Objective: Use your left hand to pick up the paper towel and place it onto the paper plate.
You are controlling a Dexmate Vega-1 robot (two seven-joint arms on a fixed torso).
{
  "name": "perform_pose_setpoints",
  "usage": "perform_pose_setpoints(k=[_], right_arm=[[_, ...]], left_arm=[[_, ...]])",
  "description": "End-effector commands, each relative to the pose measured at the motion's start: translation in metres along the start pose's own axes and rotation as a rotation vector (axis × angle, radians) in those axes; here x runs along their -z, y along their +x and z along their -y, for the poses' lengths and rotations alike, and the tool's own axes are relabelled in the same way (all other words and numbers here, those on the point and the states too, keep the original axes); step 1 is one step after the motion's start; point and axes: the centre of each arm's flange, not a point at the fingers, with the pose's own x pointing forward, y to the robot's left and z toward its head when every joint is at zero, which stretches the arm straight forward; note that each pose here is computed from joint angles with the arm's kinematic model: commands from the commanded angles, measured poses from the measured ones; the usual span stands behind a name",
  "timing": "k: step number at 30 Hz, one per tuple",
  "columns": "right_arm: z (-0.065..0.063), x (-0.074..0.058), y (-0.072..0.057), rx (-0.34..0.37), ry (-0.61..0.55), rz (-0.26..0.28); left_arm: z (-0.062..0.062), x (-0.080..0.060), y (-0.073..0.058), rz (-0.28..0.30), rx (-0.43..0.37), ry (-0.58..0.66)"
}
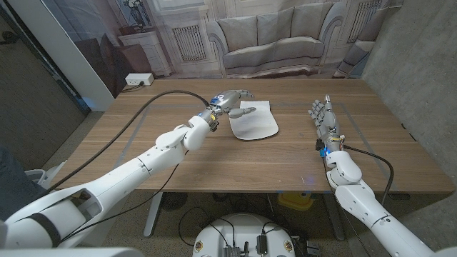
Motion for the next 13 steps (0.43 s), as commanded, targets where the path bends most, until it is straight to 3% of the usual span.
perform_pose_setpoints(k=[1,13], right_arm=[[-0.0022,0.0007,-0.0051,0.007,0.004,0.008],[-0.0095,-0.0004,-0.0057,0.008,-0.002,0.005]], left_arm=[[-0.0229,-0.0007,-0.0038,0.025,-0.044,-0.001],[-0.0311,0.0043,-0.0093,0.027,-0.073,-0.007]])
